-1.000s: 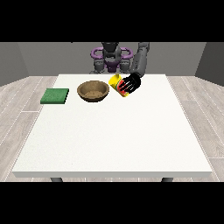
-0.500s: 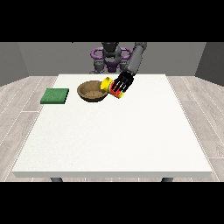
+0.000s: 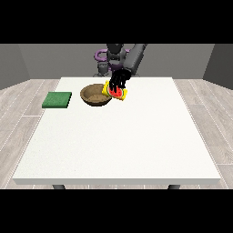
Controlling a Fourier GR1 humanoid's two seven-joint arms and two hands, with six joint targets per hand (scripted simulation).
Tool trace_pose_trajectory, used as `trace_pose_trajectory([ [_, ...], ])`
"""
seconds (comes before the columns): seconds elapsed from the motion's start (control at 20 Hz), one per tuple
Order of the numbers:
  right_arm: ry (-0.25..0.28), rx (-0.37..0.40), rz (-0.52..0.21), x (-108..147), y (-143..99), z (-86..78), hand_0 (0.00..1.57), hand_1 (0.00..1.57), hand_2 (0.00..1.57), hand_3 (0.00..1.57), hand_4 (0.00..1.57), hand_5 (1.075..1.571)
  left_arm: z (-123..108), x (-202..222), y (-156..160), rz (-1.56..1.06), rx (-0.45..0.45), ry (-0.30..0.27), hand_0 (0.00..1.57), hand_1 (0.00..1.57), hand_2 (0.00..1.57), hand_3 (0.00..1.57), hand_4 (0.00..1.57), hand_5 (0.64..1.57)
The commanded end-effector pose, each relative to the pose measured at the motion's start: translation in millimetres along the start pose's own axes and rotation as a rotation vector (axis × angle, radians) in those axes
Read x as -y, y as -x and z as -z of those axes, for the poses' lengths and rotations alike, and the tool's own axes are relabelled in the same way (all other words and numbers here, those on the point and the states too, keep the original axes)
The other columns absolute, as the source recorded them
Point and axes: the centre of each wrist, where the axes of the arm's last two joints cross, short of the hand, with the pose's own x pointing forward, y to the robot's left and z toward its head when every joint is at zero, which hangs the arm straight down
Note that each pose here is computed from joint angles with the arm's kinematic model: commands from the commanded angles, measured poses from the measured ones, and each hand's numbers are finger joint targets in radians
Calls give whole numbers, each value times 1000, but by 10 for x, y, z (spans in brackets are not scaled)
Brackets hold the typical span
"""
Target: Pick the cup and pour the ball into the bowl, then pick the bowl and place it on the pad
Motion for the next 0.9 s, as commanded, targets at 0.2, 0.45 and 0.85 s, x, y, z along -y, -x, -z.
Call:
trace_pose_trajectory([
  [0.2, 75, -144, 3, 146, 358, -35, 0, 0, 0, 0, 381, 1565, -169, 195, -523, 375, 297, 113, 1469, 1469, 1571, 1571, 982, 1490],
  [0.45, 42, -131, 23, 2, 488, 7, 0, 0, 0, 0, 377, 1566, 21, 50, -830, 620, 356, 116, 1503, 1503, 1571, 1571, 1065, 1498],
  [0.85, 121, -158, 16, 348, 522, -86, 0, 0, 0, 0, 376, 1564, -157, 65, -1067, 530, 412, 143, 1502, 1502, 1571, 1571, 1067, 1505],
])
